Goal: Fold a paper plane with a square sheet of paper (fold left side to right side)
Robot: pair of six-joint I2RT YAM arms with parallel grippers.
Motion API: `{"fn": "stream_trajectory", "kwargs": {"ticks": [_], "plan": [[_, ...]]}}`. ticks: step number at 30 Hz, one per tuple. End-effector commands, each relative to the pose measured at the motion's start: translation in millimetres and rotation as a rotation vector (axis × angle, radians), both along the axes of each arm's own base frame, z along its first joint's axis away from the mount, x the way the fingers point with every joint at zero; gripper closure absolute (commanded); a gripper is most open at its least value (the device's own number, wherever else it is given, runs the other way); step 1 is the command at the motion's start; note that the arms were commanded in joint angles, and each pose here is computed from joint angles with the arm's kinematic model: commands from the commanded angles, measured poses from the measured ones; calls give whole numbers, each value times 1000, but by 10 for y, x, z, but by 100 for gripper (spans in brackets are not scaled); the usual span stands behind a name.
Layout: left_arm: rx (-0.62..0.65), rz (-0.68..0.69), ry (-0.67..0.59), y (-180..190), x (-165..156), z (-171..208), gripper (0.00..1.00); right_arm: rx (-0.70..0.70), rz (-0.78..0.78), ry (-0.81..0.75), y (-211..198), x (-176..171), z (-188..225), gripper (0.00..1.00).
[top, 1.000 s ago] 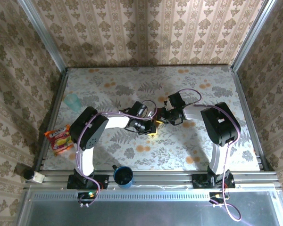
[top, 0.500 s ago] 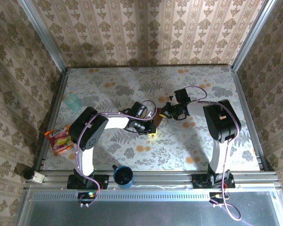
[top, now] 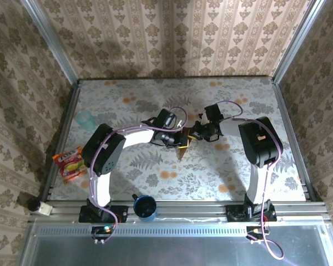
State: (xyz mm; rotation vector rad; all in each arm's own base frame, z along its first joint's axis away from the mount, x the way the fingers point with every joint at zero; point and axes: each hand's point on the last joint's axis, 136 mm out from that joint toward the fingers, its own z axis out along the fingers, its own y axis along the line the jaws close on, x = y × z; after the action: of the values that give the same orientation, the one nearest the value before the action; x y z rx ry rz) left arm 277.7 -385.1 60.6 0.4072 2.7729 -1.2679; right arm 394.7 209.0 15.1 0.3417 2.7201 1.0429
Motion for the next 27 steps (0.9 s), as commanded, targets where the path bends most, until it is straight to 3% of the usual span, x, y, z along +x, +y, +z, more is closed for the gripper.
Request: {"fn": "stream_trajectory", "kwargs": {"ticks": [1, 11, 27], "plan": [[8, -38, 28, -36, 7, -102, 100, -87, -7, 108, -143, -218, -342, 100], [29, -49, 51, -93, 66, -317, 100, -125, 0, 128, -184, -259, -401, 100], [97, -80, 92, 127, -327, -490, 100, -185, 15, 156, -267, -309, -455, 100]]}}
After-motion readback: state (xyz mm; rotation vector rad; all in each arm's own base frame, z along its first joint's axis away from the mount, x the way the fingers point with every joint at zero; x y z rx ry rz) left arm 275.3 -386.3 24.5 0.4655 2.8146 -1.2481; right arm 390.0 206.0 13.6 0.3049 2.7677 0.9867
